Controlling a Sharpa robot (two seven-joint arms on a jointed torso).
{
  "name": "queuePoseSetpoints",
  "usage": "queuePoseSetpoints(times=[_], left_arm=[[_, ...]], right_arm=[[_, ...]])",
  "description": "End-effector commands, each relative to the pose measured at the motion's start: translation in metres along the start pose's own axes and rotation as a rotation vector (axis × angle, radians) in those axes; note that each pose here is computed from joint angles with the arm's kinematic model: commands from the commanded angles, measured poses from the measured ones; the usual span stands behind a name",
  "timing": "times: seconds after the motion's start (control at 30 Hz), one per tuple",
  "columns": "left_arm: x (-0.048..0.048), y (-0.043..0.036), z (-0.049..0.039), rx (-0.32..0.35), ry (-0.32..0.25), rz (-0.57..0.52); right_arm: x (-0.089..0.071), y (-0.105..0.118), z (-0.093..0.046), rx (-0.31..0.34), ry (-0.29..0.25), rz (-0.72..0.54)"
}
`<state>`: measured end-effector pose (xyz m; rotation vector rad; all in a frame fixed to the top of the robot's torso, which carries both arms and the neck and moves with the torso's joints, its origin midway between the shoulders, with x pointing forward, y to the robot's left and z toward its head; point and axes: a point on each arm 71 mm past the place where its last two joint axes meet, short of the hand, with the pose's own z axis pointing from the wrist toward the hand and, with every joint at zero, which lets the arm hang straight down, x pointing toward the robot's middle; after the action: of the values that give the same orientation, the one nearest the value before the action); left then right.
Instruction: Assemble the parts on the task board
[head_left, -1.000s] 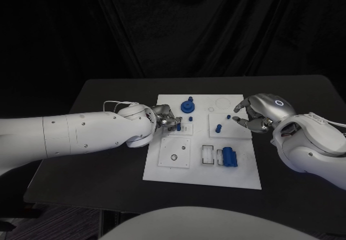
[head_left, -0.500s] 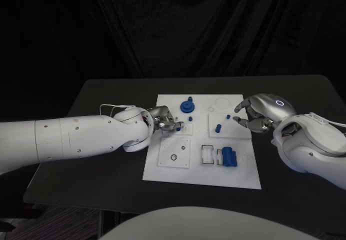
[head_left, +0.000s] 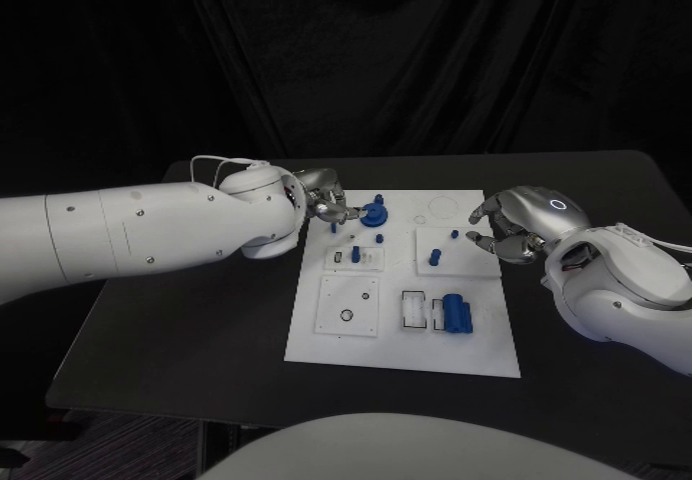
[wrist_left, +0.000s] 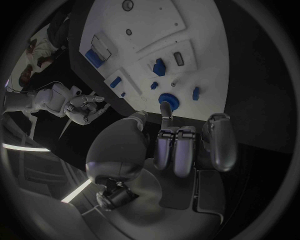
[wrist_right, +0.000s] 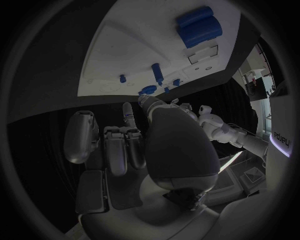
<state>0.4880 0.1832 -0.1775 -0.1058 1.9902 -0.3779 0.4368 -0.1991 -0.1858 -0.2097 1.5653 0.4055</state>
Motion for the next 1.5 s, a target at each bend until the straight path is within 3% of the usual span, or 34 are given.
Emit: queuePoseSetpoints(times=[0.03,0.27,0.43,0.57,0.67,0.8,0.87,1.2,1.5], left_arm=[[0.0008,-0.0043,0.0034,-0.027,0.203,0.078],[-0.0179,-0.0193,0.0104,-0.022,0.305,0.099],[-0.0254,-0.0225,0.0126,-0.025,0.404,0.091],[-0.0282,-0.0229,0.0148,-0.035,0.456,0.153],[-0.0293,-0.0240,0.0174,-0.042,0.470,0.198],[-0.0344,-0.0276,0.0224,-0.050,0.398,0.285],[-0.0356,-0.0295,0.0249,-0.052,0.389,0.310],[-0.0341,-0.0280,0.0376,-0.105,0.528,0.230],[-0.0283,-0.0293,0.0438,-0.119,0.557,0.198]], right_arm=[[0.001,-0.001,0.001,0.012,0.002,0.004],[0.002,0.000,0.003,0.010,0.002,0.005],[0.002,0.001,0.004,0.008,0.002,0.006],[0.002,0.001,0.005,0.005,-0.001,0.008],[0.002,0.001,0.005,0.005,-0.002,0.007],[0.002,0.000,0.006,0.002,-0.005,0.007],[0.002,0.000,0.006,0.001,-0.007,0.007],[0.003,-0.003,0.006,0.003,-0.007,0.005],[0.003,-0.003,0.006,0.008,0.001,0.018]])
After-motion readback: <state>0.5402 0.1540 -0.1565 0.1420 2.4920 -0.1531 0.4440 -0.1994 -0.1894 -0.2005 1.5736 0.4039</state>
